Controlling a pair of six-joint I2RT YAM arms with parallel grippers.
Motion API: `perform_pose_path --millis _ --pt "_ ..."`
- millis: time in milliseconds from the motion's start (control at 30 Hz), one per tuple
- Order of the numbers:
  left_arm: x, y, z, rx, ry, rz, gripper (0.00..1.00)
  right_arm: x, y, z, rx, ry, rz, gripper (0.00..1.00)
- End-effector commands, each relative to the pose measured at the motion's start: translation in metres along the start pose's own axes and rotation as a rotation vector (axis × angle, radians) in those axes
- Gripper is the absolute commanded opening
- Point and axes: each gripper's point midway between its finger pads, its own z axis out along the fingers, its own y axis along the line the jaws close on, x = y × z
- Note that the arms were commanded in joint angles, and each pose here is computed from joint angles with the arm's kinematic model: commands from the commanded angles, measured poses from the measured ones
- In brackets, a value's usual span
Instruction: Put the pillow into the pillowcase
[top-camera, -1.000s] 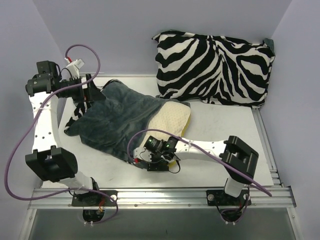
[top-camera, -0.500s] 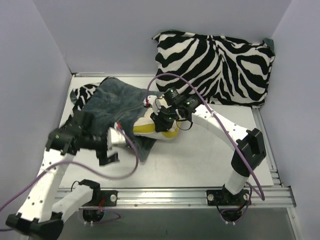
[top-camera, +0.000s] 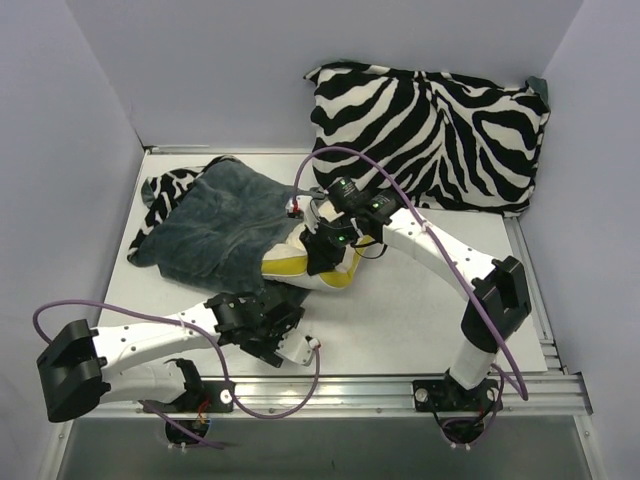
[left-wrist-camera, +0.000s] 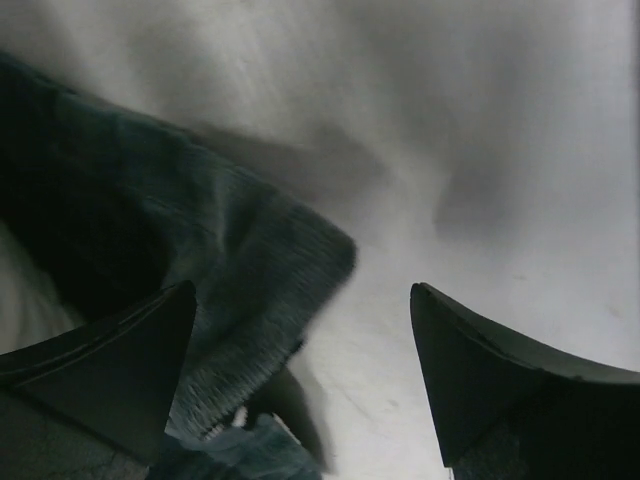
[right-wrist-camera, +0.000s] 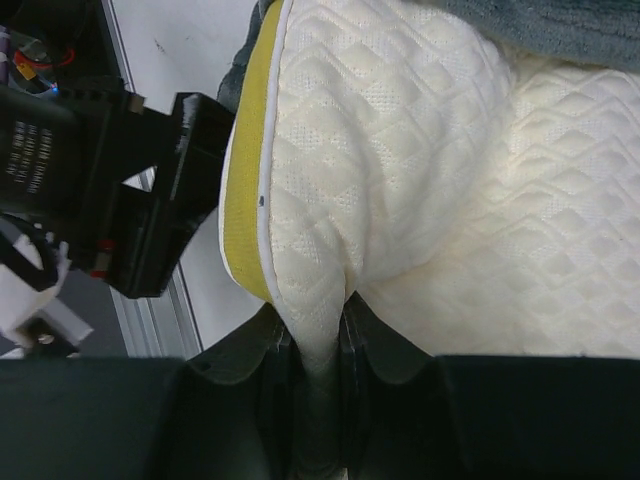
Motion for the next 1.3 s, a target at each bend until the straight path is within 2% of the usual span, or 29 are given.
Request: perform_pose_path --millis 0,33,67,100,133,200,233,267,300,333,400,467,533,600,667,700,733,767,800,900,933,1000,1033,1067,1133,1167,1200,1267 --pt "0.011 0.042 0.02 -0.206 0.096 0.097 0.95 -0.009 0.022 -0.011 -0.082 -0.044 0.003 0.0" --pt "0.017 0.047 0.023 -0.233 0.126 0.097 0.91 -0.009 0.023 -0.012 -0.084 -0.045 0.002 0.0" --pt "0.017 0.053 0.027 -0.252 0.129 0.111 0.8 -0.008 0.023 -0.013 -0.082 -0.047 0.0 0.0" --pt "0.018 0.051 0.035 -0.224 0.152 0.118 0.49 -0.007 0.023 -0.013 -0.08 -0.043 0.002 0.0" --pt "0.017 0.053 0.037 -0.219 0.154 0.113 0.3 -0.006 0.024 -0.013 -0.082 -0.041 0.002 0.0" --pt "0.0 0.05 0.039 -0.145 0.098 0.086 0.0 -0.005 0.022 -0.012 -0.08 -0.041 0.007 0.0" --pt "-0.031 0.077 0.018 -0.181 0.005 0.058 0.0 -0.009 0.021 -0.009 -0.091 -0.043 0.012 0.0" --pt "-0.065 0.051 0.007 -0.017 -0.14 0.051 0.0 -0.012 0.02 -0.007 -0.097 -0.046 0.027 0.0" --pt "-0.092 0.055 -0.011 0.002 -0.229 0.034 0.0 -0.016 0.019 -0.005 -0.106 -0.048 0.041 0.0" --pt "-0.138 0.074 -0.057 -0.01 -0.372 0.008 0.0 -0.027 0.016 0.001 -0.124 -0.06 0.045 0.0" --pt "-0.203 0.055 -0.098 0.08 -0.567 0.067 0.0 -0.036 0.008 0.009 -0.133 -0.063 0.078 0.0" --pt "-0.236 0.04 -0.121 0.128 -0.654 0.07 0.0 -0.036 -0.001 0.031 -0.168 -0.043 0.132 0.0" --pt "-0.239 0.043 -0.118 0.11 -0.67 0.062 0.0 -0.024 -0.006 0.053 -0.202 -0.005 0.252 0.0" --pt "-0.235 0.042 -0.109 0.109 -0.661 0.06 0.0 -0.008 -0.006 0.073 -0.236 0.011 0.391 0.0" --pt "-0.236 0.041 -0.111 0.113 -0.665 0.037 0.01 0.007 -0.008 0.089 -0.244 0.009 0.436 0.0" --pt "-0.235 0.045 -0.118 0.094 -0.671 0.012 0.16 0.033 -0.005 0.097 -0.242 0.053 0.494 0.0" --pt "-0.231 0.05 -0.12 0.073 -0.652 -0.05 0.25 0.042 -0.003 0.099 -0.244 0.064 0.52 0.0" --pt "-0.227 0.053 -0.125 0.058 -0.653 -0.082 0.38 0.049 -0.002 0.102 -0.24 0.066 0.525 0.0" --pt "-0.222 0.059 -0.141 0.021 -0.679 -0.114 0.61 0.071 0.003 0.106 -0.244 0.106 0.555 0.0" --pt "-0.2 0.085 -0.178 -0.067 -0.732 -0.274 0.82 0.087 0.007 0.104 -0.236 0.125 0.562 0.0" --pt "-0.183 0.099 -0.184 -0.097 -0.72 -0.386 0.85 0.085 0.009 0.099 -0.238 0.121 0.56 0.09" --pt "-0.16 0.114 -0.197 -0.138 -0.713 -0.498 0.88 0.083 0.017 0.087 -0.24 0.123 0.559 0.28" --pt "-0.144 0.121 -0.202 -0.153 -0.694 -0.596 0.89 0.073 0.022 0.073 -0.231 0.089 0.53 0.44" --pt "-0.113 0.138 -0.201 -0.209 -0.653 -0.711 0.91 0.07 0.027 0.063 -0.219 0.083 0.516 0.49" --pt "-0.077 0.146 -0.197 -0.227 -0.604 -0.879 0.88 0.053 0.033 0.029 -0.167 0.01 0.463 0.55" --pt "-0.042 0.157 -0.192 -0.267 -0.561 -1.001 0.88 0.06 0.037 0.019 -0.157 0.012 0.481 0.56" --pt "-0.033 0.157 -0.189 -0.245 -0.559 -1.058 0.87 0.052 0.037 -0.005 -0.131 -0.052 0.482 0.56" --pt "-0.015 0.156 -0.174 -0.205 -0.53 -1.189 0.86 0.07 0.037 -0.019 -0.104 -0.063 0.539 0.55"
